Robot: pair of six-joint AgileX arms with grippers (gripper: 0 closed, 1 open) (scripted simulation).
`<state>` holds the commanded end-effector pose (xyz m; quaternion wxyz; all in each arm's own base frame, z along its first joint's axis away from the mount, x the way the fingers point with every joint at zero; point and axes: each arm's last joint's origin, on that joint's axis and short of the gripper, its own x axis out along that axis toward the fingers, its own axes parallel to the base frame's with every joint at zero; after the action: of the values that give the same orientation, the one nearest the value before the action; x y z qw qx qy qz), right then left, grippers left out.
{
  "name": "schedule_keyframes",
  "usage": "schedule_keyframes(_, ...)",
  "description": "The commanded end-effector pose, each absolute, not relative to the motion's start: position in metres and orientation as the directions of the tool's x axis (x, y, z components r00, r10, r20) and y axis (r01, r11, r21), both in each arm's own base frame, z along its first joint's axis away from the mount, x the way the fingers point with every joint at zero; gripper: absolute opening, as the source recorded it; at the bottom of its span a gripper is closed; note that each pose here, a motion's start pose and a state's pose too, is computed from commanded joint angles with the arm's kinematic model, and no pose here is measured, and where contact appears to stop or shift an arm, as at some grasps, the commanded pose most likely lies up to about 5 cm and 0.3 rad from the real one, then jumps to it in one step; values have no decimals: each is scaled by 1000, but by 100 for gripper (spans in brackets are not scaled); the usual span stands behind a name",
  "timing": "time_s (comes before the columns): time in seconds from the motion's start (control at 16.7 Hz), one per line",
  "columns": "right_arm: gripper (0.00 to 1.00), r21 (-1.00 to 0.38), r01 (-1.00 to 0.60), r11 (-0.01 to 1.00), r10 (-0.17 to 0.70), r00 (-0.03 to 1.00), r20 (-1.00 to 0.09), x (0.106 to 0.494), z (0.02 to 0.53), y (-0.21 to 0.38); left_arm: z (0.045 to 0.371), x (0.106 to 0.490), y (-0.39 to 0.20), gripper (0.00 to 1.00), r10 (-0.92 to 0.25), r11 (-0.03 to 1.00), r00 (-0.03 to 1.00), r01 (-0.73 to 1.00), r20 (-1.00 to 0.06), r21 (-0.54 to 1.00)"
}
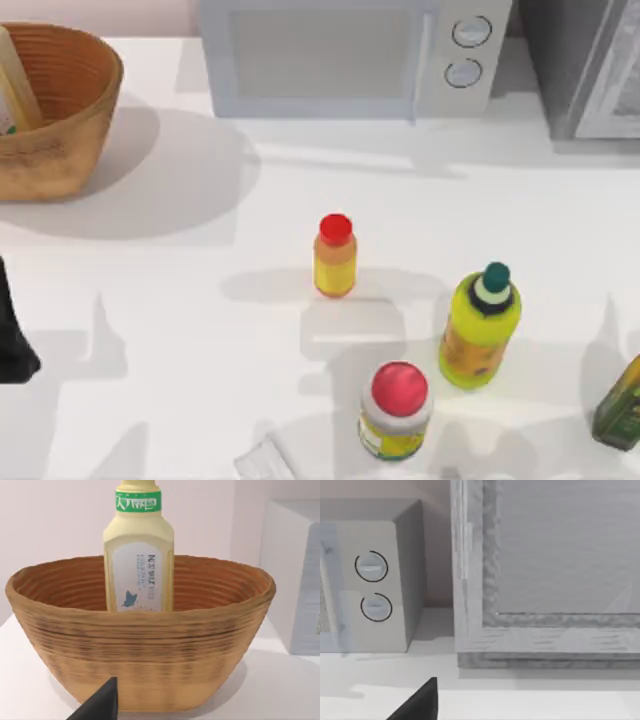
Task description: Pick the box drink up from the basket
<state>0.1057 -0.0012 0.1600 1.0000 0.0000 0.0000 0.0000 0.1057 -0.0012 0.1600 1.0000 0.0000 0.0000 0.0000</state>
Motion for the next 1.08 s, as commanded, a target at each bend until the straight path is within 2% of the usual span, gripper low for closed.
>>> schedule_keyframes(0.3, 100, 0, 0, 1000, 0, 1000, 0, 106, 160, -1, 162, 109, -1, 100, 2, 1000, 1000, -2, -19, -2)
schedule_keyframes(0.6, 100, 0, 0, 1000, 0, 1000, 0, 106, 160, -1, 187, 129, 2, 100, 0, 1000, 1000, 0, -26, -5)
schedule_keyframes(0.9, 100, 0, 0, 1000, 0, 1000, 0, 106, 160, -1, 217, 179, 10, 100, -6, 1000, 1000, 6, -1, -5)
schedule_keyframes(1.08, 100, 0, 0, 1000, 0, 1000, 0, 106, 160, -1, 221, 223, 18, 100, -11, 1000, 1000, 11, 11, -4)
